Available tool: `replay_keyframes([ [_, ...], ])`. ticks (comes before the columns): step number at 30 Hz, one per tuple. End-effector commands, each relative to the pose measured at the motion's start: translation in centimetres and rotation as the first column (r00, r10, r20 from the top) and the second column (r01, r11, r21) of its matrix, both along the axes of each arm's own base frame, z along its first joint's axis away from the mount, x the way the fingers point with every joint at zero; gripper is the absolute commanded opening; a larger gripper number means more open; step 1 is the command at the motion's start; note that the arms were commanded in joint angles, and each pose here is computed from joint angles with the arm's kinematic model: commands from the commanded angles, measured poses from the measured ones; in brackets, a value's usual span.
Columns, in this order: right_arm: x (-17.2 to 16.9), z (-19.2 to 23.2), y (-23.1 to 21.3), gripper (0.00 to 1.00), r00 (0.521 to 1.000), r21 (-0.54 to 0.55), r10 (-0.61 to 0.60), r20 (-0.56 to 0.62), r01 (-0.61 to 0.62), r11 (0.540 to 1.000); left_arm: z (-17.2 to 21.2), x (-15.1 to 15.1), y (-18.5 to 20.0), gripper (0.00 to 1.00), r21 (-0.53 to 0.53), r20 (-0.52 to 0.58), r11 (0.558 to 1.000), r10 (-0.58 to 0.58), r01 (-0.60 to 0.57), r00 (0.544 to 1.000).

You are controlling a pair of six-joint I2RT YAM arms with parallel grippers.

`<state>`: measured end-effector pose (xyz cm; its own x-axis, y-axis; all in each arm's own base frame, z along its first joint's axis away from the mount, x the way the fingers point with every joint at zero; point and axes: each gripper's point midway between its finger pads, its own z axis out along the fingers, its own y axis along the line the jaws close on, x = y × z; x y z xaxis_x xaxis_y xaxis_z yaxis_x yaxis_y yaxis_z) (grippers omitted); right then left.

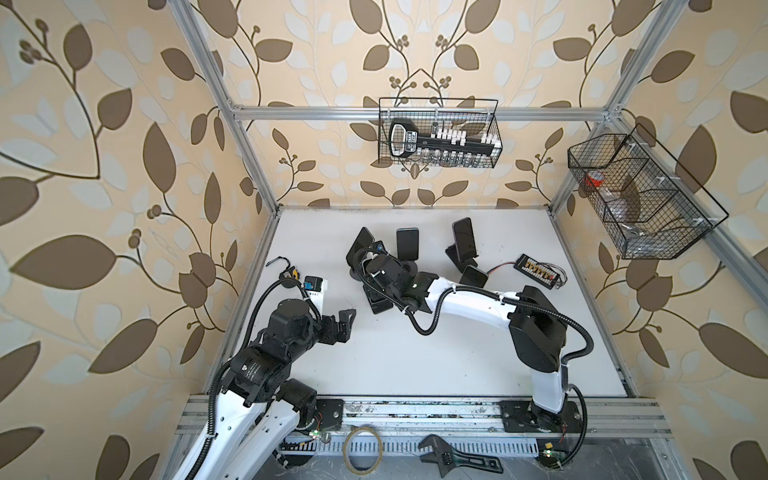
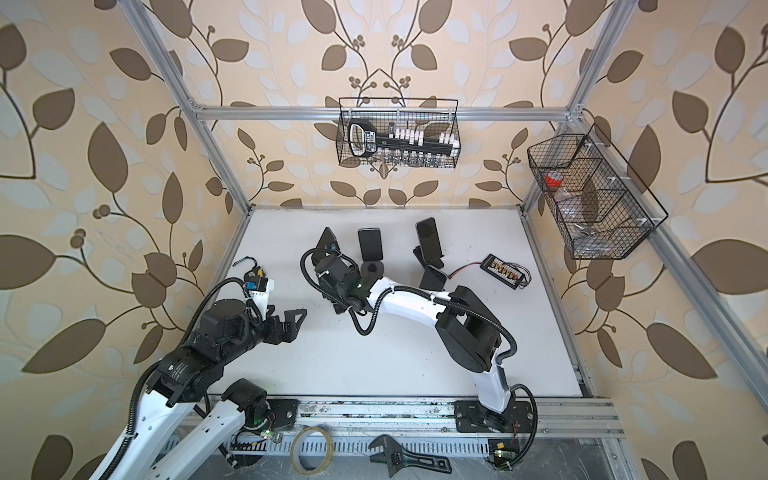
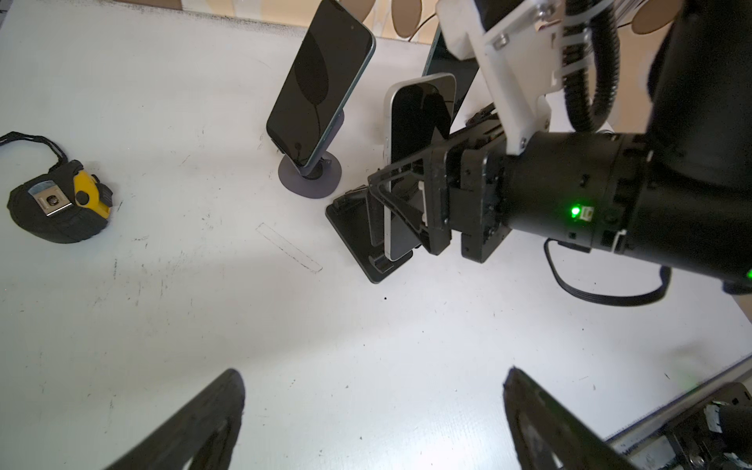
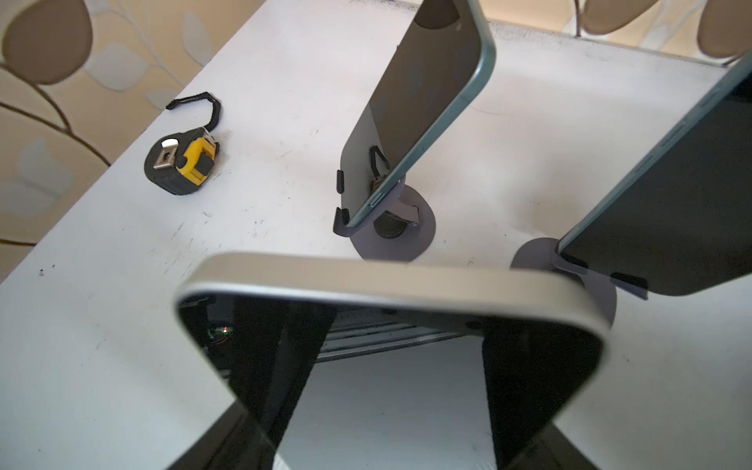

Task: Remove the phone from the phone stand
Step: 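Lift the silver phone up out of the black folding stand with the right gripper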

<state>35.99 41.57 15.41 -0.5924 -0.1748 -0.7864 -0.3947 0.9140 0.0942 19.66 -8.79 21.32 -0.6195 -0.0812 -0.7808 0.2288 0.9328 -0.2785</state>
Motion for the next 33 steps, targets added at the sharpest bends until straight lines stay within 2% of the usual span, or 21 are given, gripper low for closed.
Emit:
replay_keyframes([
  [1,-0.3,3.2,0.0,0.7,0.999,0.053,0.006,0.049,-0.009,0.999,1.6,0.2,0.3,0.99,0.006,0.05,1.0,0.01,-0.01,0.999],
  [17,-2.0,4.7,-1.8,0.69,0.999,0.095,0.003,0.049,-0.007,0.995,1.1,0.7,0.1,0.99,0.011,0.025,1.0,0.01,-0.01,1.0],
  [33,-4.0,4.6,-2.9,0.68,1.0,0.135,0.015,0.008,-0.016,0.991,0.6,1.0,-0.4,0.99,0.012,-0.001,1.0,-0.008,0.008,1.0],
])
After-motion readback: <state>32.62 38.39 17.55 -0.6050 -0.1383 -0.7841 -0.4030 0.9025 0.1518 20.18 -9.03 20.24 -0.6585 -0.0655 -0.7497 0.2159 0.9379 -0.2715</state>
